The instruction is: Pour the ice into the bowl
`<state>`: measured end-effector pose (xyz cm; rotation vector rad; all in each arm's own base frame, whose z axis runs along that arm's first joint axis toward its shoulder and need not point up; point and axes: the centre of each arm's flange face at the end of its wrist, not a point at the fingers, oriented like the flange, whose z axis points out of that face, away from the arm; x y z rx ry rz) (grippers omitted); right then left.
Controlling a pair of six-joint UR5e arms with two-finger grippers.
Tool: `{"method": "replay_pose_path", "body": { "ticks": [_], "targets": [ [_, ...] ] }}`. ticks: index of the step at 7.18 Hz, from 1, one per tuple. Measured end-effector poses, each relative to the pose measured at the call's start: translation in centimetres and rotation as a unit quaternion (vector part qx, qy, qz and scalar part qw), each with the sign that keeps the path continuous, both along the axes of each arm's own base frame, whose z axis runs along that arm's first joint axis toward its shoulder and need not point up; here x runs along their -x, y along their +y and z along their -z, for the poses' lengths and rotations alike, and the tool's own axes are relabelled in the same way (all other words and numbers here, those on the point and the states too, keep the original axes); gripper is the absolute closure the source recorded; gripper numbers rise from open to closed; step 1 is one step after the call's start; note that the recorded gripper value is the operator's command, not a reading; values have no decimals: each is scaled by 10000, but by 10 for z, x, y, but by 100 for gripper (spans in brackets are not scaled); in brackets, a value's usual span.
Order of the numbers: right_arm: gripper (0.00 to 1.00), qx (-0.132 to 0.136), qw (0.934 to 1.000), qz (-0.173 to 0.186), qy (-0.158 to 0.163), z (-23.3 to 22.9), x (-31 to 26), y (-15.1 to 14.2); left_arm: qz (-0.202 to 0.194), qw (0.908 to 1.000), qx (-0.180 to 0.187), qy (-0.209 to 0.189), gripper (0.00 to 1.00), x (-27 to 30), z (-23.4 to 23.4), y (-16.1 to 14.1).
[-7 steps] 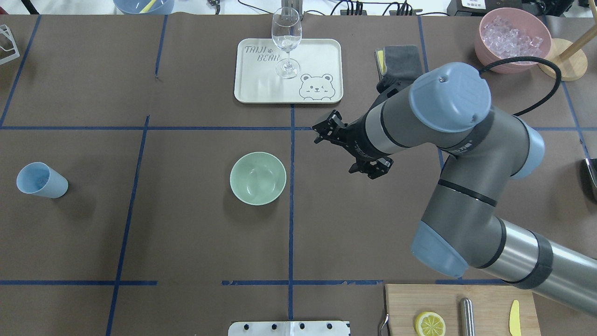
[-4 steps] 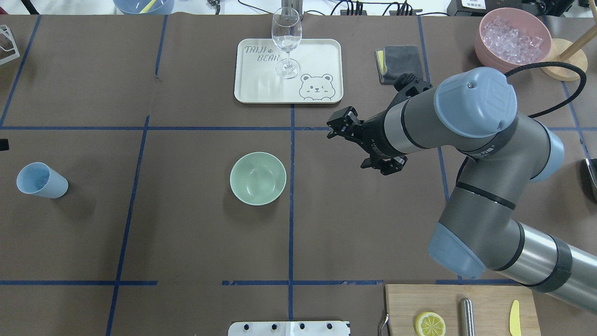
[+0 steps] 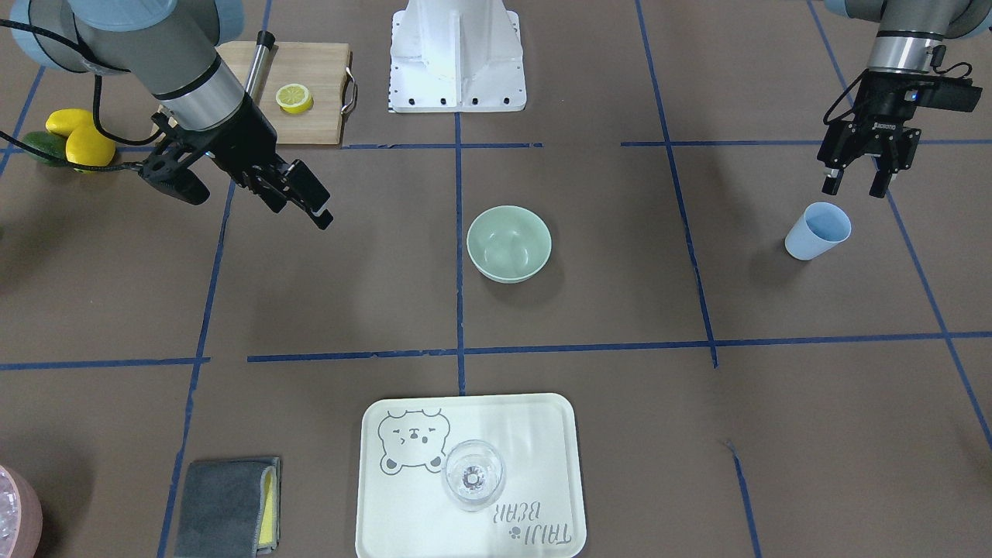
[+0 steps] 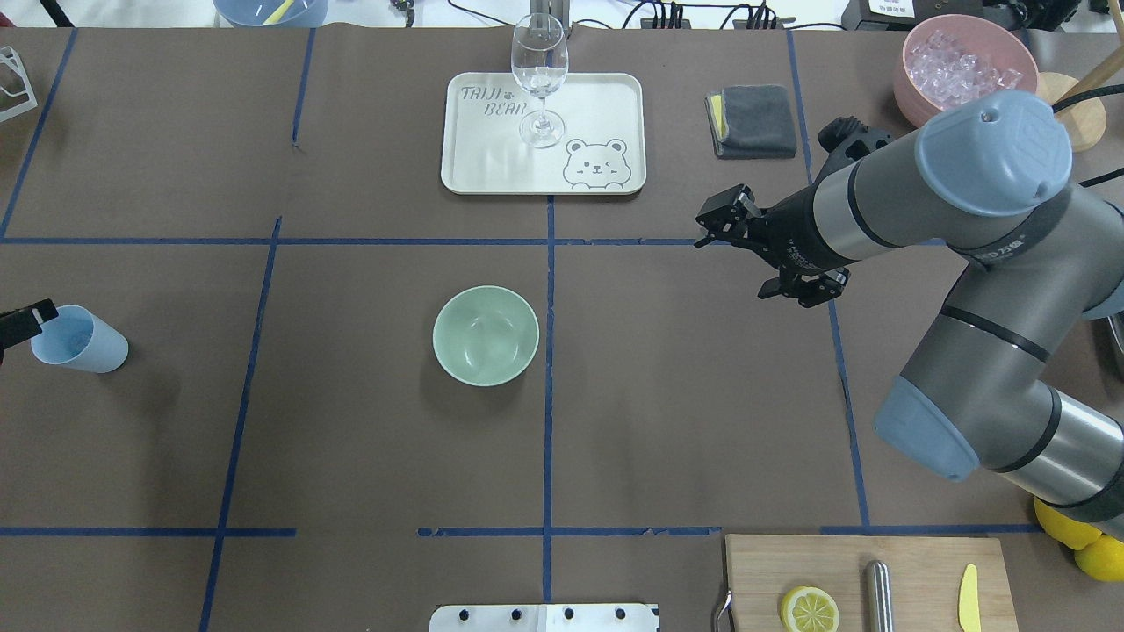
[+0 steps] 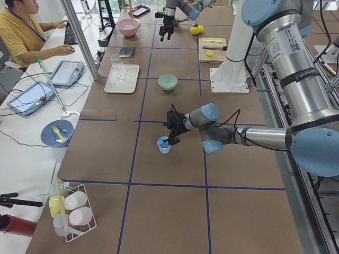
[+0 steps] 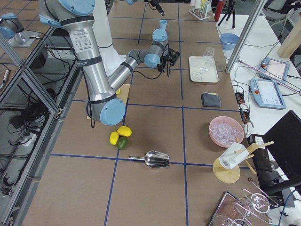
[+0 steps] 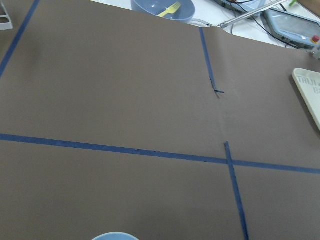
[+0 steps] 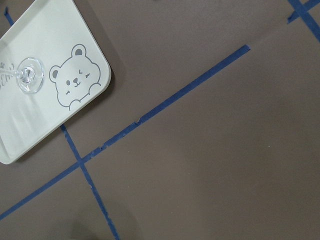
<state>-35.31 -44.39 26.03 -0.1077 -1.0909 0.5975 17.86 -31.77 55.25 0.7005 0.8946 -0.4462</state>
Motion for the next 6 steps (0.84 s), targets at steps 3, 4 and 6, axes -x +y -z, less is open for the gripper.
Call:
{"method": "replay_pose_path", "body": {
  "ticks": [3, 4, 6],
  "targets": [
    [0, 11, 10000, -40, 38, -4, -4, -5, 574, 9951, -608, -520, 0, -48, -28, 44],
    [0, 12, 10000, -54, 40, -4, -6, -6, 760, 9915, -809, -677, 0, -56, -43, 55],
    [0, 15, 10000, -48, 39, -5, -6, -7, 1002, 9855, -1078, -843, 0, -64, -64, 67]
  ]
}}
